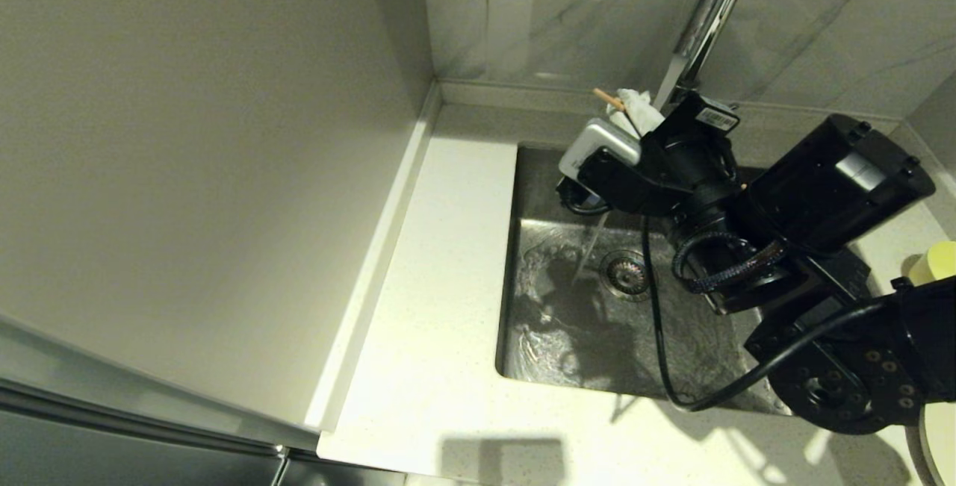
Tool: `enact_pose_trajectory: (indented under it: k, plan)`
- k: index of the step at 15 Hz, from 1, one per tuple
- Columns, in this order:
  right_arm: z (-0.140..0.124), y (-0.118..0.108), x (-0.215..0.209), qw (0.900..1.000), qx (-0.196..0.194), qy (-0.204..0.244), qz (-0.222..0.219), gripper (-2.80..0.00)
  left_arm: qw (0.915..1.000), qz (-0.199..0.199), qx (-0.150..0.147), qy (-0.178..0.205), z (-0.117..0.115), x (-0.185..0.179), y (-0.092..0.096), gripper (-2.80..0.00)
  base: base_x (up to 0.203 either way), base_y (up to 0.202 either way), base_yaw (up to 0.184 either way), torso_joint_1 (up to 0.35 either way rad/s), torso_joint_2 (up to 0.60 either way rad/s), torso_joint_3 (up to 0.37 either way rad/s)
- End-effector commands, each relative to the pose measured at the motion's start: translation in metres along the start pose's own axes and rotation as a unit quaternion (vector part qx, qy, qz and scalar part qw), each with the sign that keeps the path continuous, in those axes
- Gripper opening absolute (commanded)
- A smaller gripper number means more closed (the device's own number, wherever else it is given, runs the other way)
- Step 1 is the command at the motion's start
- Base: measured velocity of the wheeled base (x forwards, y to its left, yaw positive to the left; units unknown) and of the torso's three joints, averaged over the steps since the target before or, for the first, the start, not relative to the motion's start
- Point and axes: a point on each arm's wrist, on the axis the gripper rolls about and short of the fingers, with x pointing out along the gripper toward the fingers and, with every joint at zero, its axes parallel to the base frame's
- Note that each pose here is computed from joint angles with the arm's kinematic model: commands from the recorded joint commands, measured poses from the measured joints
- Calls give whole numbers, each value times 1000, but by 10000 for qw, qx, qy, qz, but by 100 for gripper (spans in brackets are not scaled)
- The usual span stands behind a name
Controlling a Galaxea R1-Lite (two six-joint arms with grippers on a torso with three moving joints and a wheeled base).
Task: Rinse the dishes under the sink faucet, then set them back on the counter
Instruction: Rinse the chopsticks, then place the chopsticks on the bowl
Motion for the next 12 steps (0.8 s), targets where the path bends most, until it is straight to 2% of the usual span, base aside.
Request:
enact_pose_trajectory:
  k: [1, 5, 8, 10, 12]
  plan:
    - [-20, -18, 4, 9992, -161, 284, -218, -280, 10000, 2, -3, -9, 0, 0, 0, -280, 0, 0, 0, 0, 0, 0]
    - [-66, -48, 4, 9930, -564, 981, -347, -280, 10000, 2, -3, -9, 0, 0, 0, -280, 0, 0, 0, 0, 0, 0]
    - [-89, -70, -12, 9840, -876, 1549, -49, -280, 10000, 2, -3, -9, 0, 0, 0, -280, 0, 0, 0, 0, 0, 0]
    - [-96, -84, -27, 9747, -1028, 1980, 160, -280, 10000, 2, -3, -9, 0, 0, 0, -280, 0, 0, 0, 0, 0, 0]
    - [-100, -95, -41, 9594, -1116, 2573, 285, -280, 10000, 2, -3, -9, 0, 0, 0, -280, 0, 0, 0, 0, 0, 0]
